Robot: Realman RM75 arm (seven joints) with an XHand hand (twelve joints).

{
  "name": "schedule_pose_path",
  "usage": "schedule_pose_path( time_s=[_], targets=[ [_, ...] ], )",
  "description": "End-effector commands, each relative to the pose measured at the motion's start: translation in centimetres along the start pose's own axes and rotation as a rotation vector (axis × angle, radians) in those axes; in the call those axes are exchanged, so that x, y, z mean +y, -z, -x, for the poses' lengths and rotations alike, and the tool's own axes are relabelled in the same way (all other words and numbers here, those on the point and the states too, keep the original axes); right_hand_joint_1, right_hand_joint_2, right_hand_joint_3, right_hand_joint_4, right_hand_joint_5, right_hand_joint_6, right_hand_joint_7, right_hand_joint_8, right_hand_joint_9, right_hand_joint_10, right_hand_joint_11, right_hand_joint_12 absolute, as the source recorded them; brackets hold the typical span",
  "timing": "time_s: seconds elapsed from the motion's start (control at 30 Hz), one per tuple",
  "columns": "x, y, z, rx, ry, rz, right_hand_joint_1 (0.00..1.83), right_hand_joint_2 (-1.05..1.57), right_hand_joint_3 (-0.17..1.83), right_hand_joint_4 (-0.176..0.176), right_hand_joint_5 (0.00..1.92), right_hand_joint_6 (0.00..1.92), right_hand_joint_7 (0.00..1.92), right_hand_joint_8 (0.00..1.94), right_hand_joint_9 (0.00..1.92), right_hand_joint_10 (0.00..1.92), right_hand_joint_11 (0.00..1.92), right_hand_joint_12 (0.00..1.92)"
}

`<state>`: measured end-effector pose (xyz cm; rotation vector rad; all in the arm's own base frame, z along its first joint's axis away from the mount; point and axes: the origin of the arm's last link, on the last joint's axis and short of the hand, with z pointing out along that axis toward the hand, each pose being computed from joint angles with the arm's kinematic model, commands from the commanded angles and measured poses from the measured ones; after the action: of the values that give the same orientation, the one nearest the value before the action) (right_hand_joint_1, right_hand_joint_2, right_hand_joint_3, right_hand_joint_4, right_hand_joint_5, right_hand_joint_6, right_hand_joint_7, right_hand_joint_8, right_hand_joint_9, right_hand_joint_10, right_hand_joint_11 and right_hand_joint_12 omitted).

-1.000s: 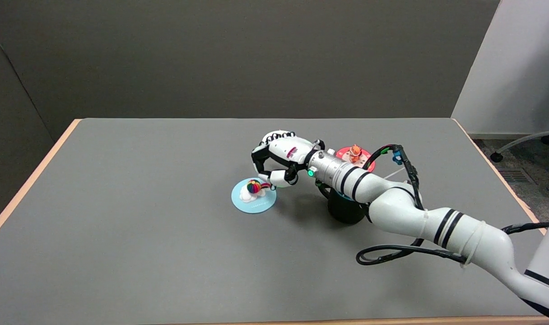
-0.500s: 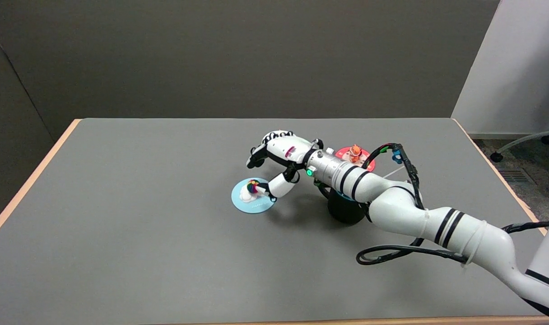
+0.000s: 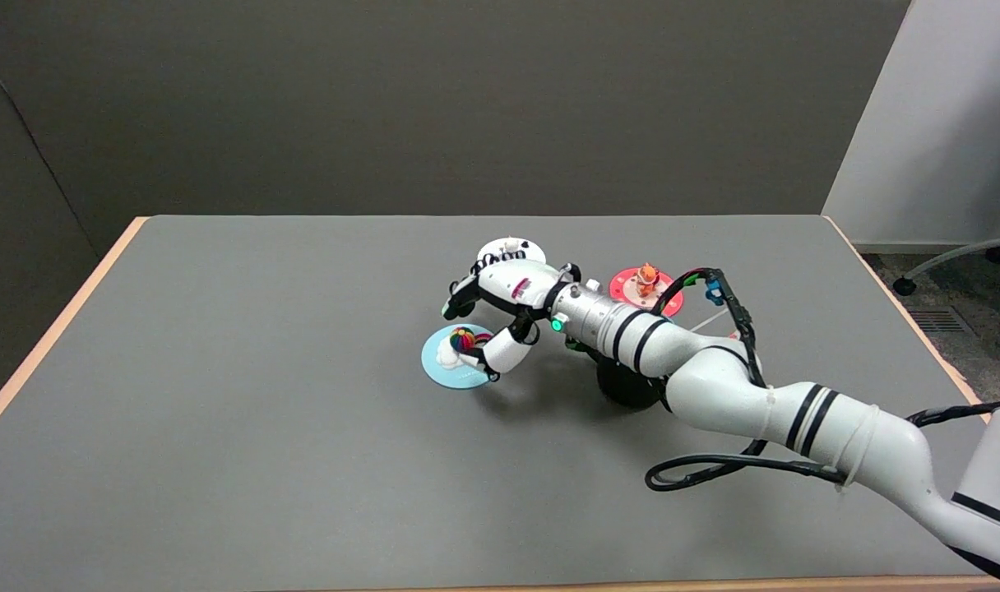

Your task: Pick up the cup lid with blue sky.

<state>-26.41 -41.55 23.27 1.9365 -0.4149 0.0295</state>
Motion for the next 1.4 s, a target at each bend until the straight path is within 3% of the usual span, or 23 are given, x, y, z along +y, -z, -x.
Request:
schedule_pose_path(
  time_s=[0.03,0.47,0.57,0.7,0.73,0.77,0.83,1.03,1.4],
  targets=[
    [1.0,-0.6,1.4,-0.029,-0.005,0.037,0.93,0.53,0.91,-0.026,0.72,0.2,0.71,0.28,0.48,0.28,0.31,0.18],
    [0.6,-1.4,1.5,-0.03,0.0,0.032,0.93,0.53,0.91,-0.025,0.74,0.22,0.71,0.29,0.48,0.28,0.3,0.18],
    [0.6,-1.4,1.5,-0.025,0.004,0.031,0.93,0.58,0.83,-0.028,0.79,0.31,0.71,0.29,0.49,0.26,0.3,0.18],
    [0.5,-1.4,1.3,-0.014,0.008,0.028,0.91,0.67,0.77,0.022,0.71,0.73,0.63,0.42,0.49,0.26,0.31,0.18],
    [0.6,-1.4,1.2,-0.012,0.008,0.029,0.89,0.71,0.75,0.046,0.63,0.91,0.58,0.49,0.48,0.27,0.31,0.18],
    [0.5,-1.4,1.2,-0.011,0.007,0.028,0.87,1.16,0.26,0.144,0.66,1.49,0.51,0.62,0.45,0.35,0.31,0.18],
    [0.6,-1.3,1.3,-0.011,0.004,0.029,0.87,1.17,0.28,0.125,0.64,1.52,0.5,0.65,0.45,0.35,0.32,0.17],
    [0.5,-1.2,1.4,-0.006,-0.002,0.029,0.88,1.13,0.32,0.147,0.67,1.5,0.47,0.72,0.43,0.41,0.33,0.17],
    [0.2,-1.0,0.5,0.002,0.003,0.012,0.85,1.16,0.32,0.142,0.62,1.57,0.51,0.88,0.42,0.66,0.36,0.2]
  ],
)
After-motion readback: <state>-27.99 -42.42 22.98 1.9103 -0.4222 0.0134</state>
